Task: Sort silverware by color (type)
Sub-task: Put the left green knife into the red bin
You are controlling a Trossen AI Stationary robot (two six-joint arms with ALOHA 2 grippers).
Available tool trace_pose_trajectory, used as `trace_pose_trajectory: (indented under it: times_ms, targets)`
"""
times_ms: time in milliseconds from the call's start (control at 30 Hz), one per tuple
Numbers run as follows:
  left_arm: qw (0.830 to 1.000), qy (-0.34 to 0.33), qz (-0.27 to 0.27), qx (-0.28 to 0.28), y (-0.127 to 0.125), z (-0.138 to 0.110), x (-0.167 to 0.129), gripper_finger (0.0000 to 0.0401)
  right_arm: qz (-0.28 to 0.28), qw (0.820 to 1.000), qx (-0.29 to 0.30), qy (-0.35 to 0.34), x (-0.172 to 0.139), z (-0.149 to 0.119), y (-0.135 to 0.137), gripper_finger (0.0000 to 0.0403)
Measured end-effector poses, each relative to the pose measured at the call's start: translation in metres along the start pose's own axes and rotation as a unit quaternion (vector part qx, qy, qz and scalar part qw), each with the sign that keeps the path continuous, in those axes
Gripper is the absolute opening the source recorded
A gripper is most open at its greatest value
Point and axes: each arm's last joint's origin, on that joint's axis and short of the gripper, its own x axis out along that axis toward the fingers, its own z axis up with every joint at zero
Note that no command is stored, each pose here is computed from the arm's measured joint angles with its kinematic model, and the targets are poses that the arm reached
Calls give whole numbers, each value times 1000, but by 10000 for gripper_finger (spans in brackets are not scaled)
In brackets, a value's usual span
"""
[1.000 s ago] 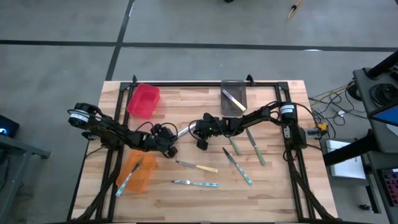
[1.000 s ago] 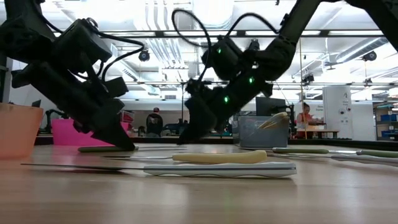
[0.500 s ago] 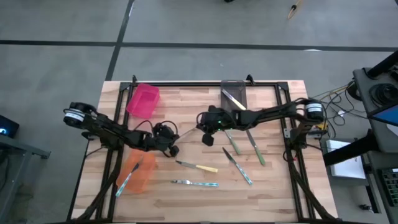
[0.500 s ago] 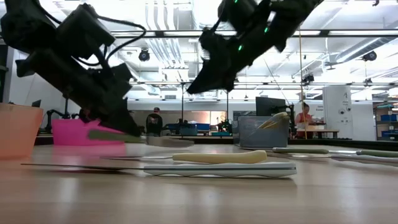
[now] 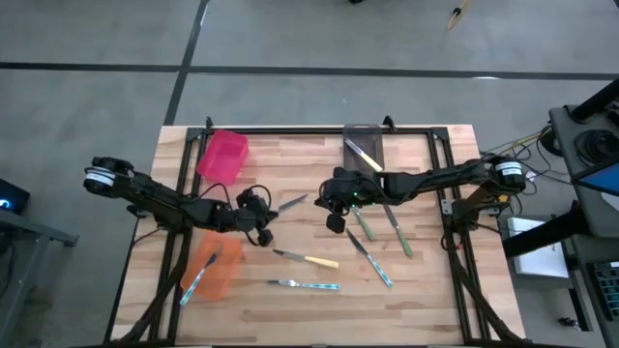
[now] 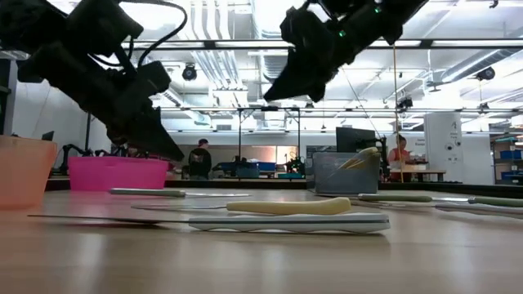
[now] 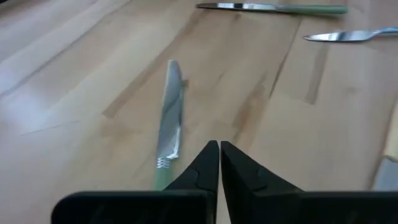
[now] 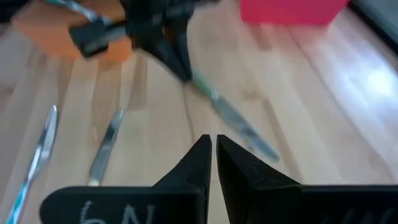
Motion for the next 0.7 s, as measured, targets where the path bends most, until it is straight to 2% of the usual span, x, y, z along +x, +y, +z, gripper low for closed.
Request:
trace_pose_trajectory:
  times_ms: [200,333,533,700]
  targets:
    - [999,9,44,17,9,-2,8,25,0,1000,22,5,10,-14,0,18]
    - [997,26,65,30,16,-6,17,66,1,1000,23,0,14,-18,-1,18]
    - [997,30,71,31,15,-15,32,135,1,1000,23,2,17,-21,-1,18]
    - [996,41,76,37,15,-24,41,171,1,1000,22,3,17,-22,-1,18]
